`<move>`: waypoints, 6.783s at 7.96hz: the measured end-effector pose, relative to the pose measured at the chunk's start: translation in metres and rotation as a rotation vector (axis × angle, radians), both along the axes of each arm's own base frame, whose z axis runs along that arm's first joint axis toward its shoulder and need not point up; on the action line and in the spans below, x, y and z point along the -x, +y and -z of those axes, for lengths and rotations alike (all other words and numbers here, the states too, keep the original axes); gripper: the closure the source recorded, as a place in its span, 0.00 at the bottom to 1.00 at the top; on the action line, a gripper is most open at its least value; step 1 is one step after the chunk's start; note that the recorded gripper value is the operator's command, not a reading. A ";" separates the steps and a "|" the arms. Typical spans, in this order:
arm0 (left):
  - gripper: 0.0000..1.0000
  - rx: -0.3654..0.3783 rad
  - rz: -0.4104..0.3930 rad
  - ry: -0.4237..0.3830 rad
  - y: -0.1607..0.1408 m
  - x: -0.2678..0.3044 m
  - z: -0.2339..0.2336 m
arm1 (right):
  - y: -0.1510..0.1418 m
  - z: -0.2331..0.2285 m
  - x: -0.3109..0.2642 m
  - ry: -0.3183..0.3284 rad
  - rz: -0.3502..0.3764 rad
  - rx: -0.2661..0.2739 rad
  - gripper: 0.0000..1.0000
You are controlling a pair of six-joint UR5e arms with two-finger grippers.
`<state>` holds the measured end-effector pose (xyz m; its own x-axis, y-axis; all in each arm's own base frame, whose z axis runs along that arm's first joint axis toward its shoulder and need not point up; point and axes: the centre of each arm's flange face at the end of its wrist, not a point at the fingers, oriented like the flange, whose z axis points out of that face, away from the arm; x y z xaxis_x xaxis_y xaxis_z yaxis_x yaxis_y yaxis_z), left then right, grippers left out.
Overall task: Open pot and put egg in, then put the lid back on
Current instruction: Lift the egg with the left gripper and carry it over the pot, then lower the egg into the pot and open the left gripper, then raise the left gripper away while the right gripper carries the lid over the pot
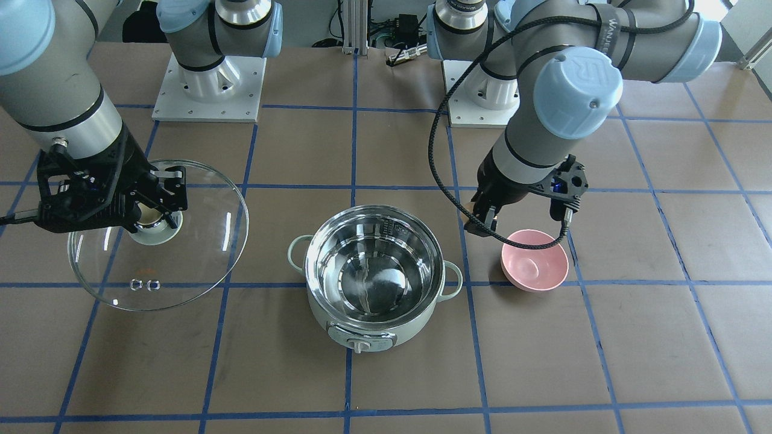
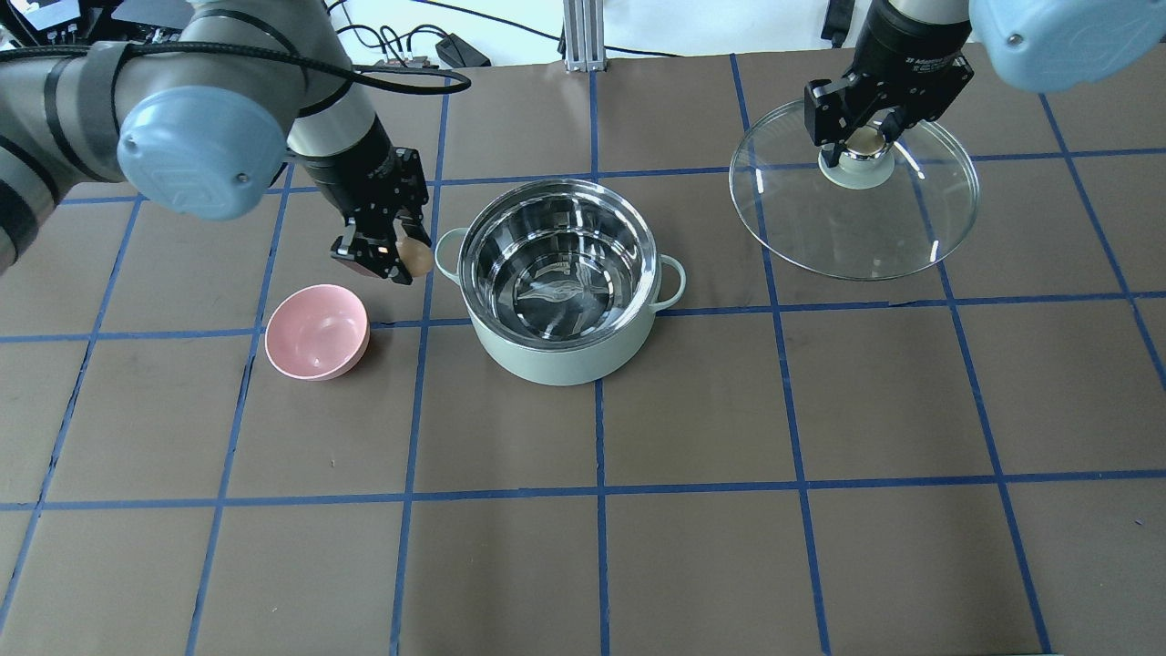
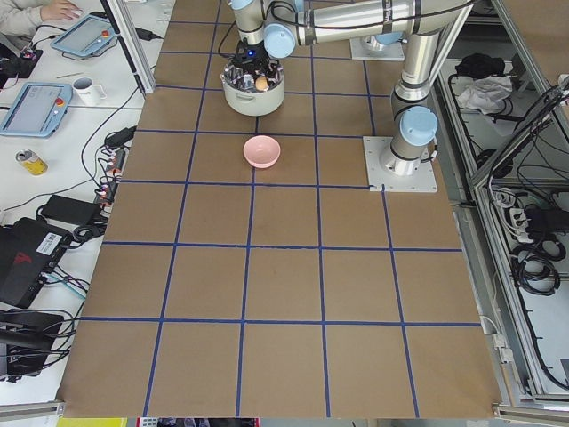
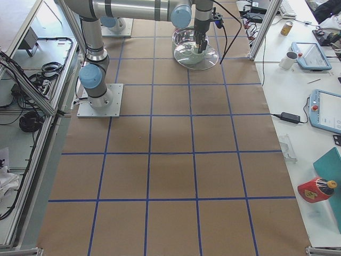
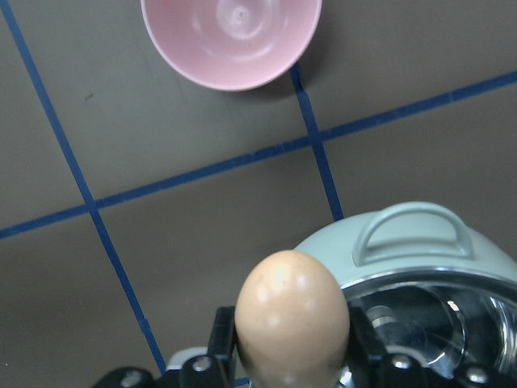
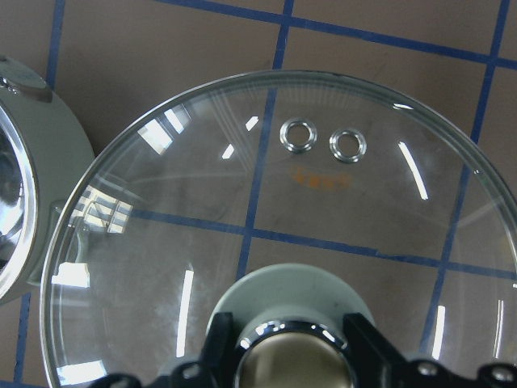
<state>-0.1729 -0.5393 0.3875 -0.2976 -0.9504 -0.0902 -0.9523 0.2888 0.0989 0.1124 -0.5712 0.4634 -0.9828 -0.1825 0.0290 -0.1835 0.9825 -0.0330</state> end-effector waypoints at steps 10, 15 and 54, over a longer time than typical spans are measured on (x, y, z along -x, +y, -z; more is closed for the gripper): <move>0.83 0.011 0.035 0.031 -0.030 0.125 0.097 | 0.001 0.005 0.000 -0.004 -0.001 -0.010 1.00; 0.83 0.030 0.004 0.061 -0.038 0.141 0.121 | 0.004 0.008 -0.002 -0.013 -0.003 -0.018 1.00; 0.00 0.164 0.967 -0.310 0.037 -0.051 -0.117 | 0.042 0.046 -0.233 -0.094 -0.064 0.078 1.00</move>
<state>-0.1224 -0.5023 0.5041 -0.9278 -0.3243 -0.1844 -0.2823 0.9334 -0.2215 0.3450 -0.5297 0.4171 -0.9682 -0.2459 -0.0458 -0.2384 0.9626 -0.1285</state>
